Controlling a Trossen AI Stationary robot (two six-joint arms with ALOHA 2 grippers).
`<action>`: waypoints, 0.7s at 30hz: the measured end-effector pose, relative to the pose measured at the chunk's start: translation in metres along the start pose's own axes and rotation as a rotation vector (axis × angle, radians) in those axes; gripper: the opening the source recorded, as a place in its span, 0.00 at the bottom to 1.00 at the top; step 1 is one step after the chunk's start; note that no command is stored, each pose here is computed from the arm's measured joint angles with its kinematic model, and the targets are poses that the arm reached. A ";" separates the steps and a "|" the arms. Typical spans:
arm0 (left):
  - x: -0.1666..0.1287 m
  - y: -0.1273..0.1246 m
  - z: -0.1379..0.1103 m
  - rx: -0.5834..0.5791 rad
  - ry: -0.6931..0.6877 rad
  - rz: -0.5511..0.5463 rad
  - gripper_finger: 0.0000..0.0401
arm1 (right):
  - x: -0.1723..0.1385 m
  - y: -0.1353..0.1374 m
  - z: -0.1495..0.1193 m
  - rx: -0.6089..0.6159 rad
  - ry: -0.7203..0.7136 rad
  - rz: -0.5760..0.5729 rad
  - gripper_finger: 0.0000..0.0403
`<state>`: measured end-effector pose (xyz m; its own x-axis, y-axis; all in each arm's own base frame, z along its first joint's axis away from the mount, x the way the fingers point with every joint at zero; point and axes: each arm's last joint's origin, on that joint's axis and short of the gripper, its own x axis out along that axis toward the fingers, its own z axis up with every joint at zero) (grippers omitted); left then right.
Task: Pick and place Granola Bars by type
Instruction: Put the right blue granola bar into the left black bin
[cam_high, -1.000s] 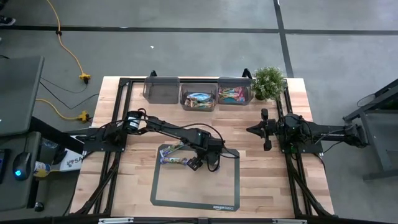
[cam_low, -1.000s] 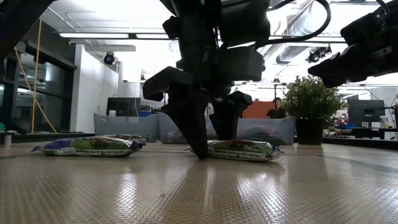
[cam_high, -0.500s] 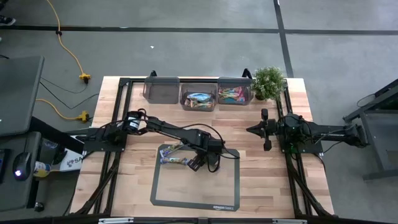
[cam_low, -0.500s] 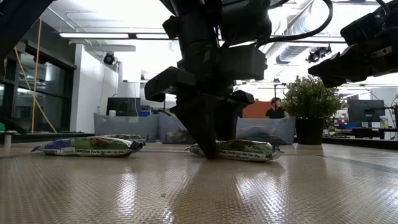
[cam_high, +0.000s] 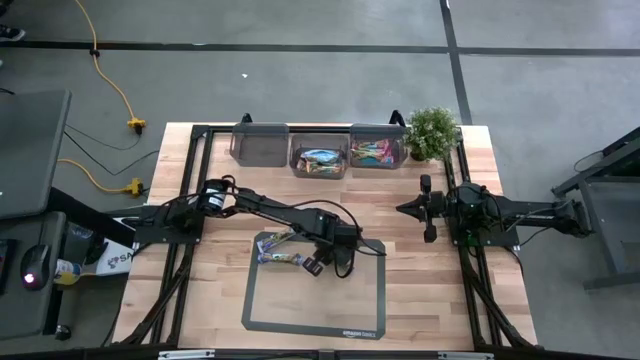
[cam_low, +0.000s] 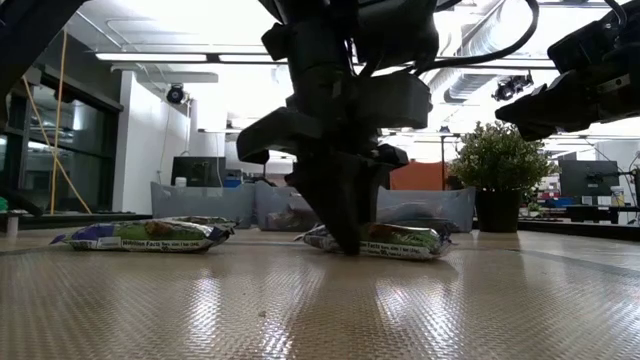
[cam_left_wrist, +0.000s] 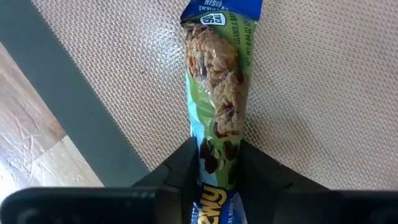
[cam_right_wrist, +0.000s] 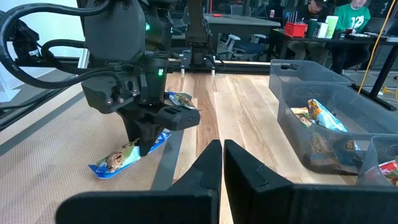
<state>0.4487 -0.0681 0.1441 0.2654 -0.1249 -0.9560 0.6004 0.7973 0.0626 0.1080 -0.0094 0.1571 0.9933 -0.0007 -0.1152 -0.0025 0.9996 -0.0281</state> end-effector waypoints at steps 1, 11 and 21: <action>0.000 0.000 0.000 -0.004 0.001 0.001 0.22 | 0.000 0.000 0.000 0.000 0.000 0.000 0.00; -0.006 0.001 0.003 -0.036 0.002 0.004 0.16 | 0.000 0.000 0.000 0.000 0.000 0.000 0.00; -0.030 0.011 0.019 -0.043 -0.017 0.068 0.16 | 0.000 0.000 0.000 0.000 0.000 0.000 0.00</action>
<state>0.4620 -0.0672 0.1787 0.3179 -0.0793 -0.9448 0.5479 0.8286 0.1148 0.1080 -0.0094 0.1570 0.9933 -0.0009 -0.1153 -0.0023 0.9996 -0.0281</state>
